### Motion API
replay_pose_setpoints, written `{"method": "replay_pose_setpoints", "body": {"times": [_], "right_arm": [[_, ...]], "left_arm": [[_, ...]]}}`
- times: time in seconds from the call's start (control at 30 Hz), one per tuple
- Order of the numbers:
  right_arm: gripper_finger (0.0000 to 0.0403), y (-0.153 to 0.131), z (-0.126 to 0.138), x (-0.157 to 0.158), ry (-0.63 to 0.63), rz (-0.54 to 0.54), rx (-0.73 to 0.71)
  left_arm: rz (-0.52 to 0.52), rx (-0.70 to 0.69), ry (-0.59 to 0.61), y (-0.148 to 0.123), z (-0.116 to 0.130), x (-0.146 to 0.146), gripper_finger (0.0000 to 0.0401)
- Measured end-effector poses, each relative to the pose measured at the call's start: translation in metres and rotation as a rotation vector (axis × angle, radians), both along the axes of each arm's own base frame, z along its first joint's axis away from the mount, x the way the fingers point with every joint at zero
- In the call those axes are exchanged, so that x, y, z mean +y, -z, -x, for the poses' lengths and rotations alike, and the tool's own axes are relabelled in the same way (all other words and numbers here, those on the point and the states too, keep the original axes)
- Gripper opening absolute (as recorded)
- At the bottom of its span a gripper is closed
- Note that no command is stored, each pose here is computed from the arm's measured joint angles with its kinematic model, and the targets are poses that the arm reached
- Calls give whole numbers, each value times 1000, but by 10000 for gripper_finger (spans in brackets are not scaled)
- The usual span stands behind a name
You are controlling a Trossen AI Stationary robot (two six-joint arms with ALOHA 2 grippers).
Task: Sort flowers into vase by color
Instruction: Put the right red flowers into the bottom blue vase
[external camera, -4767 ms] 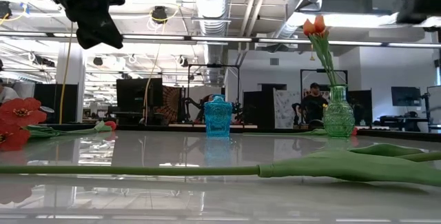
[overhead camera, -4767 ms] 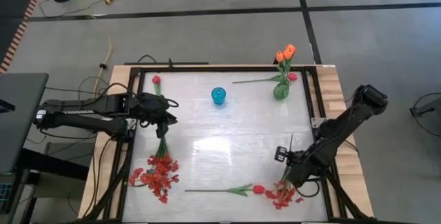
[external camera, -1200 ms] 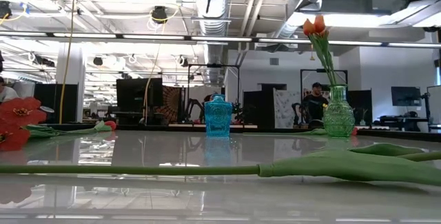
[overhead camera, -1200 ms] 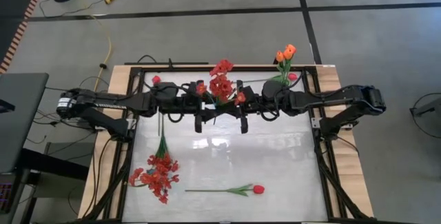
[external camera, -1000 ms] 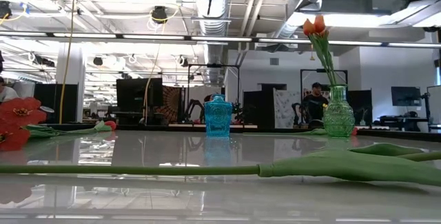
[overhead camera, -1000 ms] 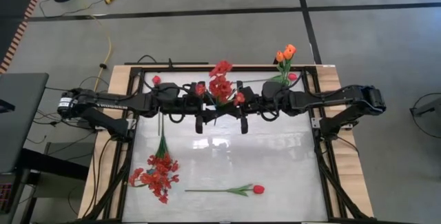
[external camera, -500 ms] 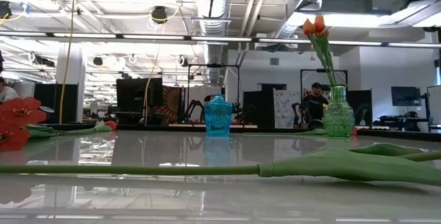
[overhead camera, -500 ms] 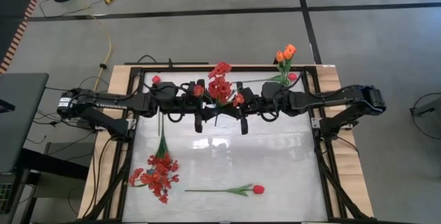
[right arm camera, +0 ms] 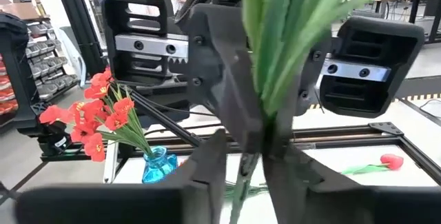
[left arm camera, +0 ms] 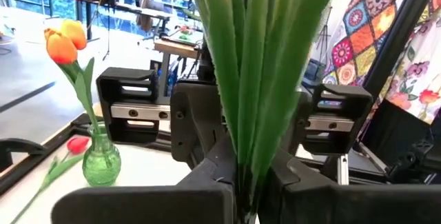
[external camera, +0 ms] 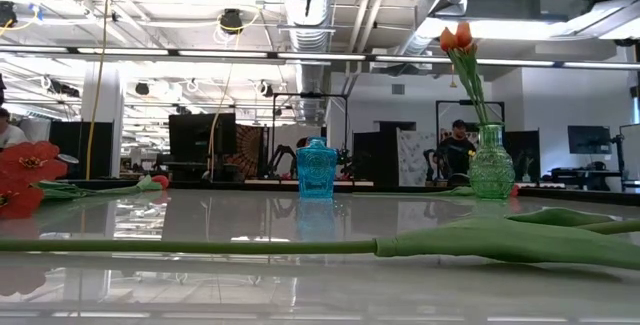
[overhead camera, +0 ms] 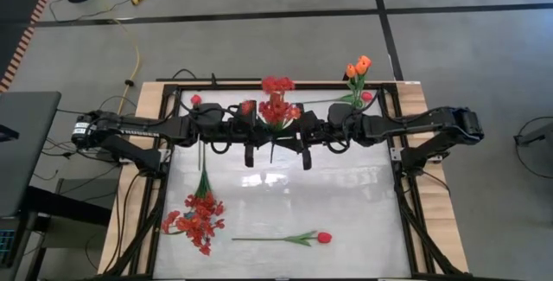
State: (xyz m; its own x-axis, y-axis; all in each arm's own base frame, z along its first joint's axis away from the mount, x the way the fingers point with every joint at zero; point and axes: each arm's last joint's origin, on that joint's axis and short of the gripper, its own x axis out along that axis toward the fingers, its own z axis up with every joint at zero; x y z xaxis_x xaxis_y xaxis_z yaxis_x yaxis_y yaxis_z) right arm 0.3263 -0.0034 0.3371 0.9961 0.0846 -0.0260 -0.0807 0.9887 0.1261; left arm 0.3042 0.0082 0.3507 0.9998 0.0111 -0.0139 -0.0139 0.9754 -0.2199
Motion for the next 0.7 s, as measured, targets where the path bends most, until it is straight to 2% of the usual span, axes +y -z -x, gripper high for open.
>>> {"method": "replay_pose_setpoints", "body": {"times": [0.2,0.37,0.57,0.7], "right_arm": [[224,-1,0,0,-3,0,-6],[297,-6,5,0,0,0,-19],[325,-11,10,0,-2,0,-24],[325,-10,11,3,-7,-26,-9]], "left_arm": [[-29,21,-1,-3,7,1,3],[-44,33,-32,-18,32,7,3],[-36,136,-45,-29,78,8,3],[-19,131,43,-40,111,-3,3]]}}
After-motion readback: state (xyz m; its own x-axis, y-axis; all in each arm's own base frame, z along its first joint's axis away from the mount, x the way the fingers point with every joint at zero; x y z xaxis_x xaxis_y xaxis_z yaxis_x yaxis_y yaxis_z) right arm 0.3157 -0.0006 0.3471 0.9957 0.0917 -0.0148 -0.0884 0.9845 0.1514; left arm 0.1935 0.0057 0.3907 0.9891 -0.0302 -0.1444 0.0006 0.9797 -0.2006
